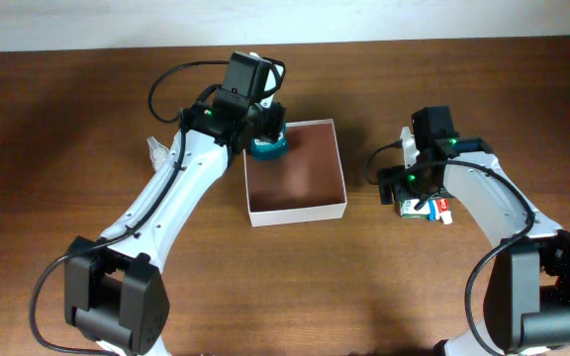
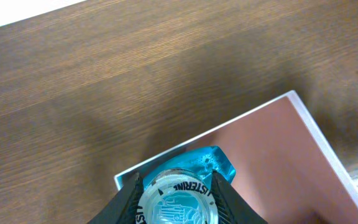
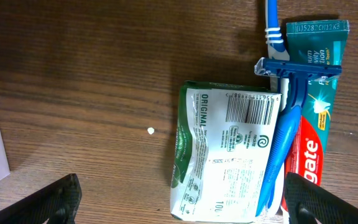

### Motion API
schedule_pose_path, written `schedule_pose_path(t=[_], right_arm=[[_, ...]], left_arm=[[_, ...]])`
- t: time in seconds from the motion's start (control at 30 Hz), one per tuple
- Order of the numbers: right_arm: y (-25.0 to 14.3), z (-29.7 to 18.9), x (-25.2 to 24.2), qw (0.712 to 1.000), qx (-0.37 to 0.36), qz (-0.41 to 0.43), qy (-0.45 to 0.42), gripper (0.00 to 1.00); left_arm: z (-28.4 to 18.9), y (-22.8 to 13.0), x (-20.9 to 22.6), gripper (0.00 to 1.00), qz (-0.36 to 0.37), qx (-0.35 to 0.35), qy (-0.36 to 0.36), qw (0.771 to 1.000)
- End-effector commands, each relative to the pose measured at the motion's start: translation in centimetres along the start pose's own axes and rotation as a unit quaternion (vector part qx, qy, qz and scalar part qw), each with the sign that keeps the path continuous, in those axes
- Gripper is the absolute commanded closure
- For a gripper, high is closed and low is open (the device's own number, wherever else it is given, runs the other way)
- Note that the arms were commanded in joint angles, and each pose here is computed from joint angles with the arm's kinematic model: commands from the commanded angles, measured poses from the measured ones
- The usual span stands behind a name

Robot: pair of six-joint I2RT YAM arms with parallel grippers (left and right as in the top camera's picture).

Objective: Pack container
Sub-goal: 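Carry the Listerine bottle into the box's back-left corner and lower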

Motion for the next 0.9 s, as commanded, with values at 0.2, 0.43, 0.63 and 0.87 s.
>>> schedule_pose_path(t=[0.2,0.43,0.63,0.87], right_arm=[[0.5,-0.3,0.1,1.000,-0.008,-0.004,0.000,0.01],[0.5,-0.3,0.1,1.000,-0.008,-0.004,0.000,0.01],[0.5,-0.3,0.1,1.000,-0.008,-0.004,0.000,0.01],[0.5,-0.3,0.1,1.000,-0.008,-0.004,0.000,0.01]], left_arm=[[-1.0,1.6,0.3,0.81,0.007,-0.034,0.027,0.999],[0.2,1.1,0.4,0.81,0.007,-0.020,0.030,0.999],[1.3,0.5,0.5,0.80,0.008,-0.007,0.033,0.999],[1.3,0.5,0.5,0.44,0.009,-0.005,0.034,0.999]])
Point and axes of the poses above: each gripper's point midway between its finger pads, its own z axis out along the fingers, its own x axis along the line the jaws close on, y = z × x, the point moved 7 cm from there along -z, back along the fingers, and after that the axes turned 11 degrees about -z, right-handed, at the moved point
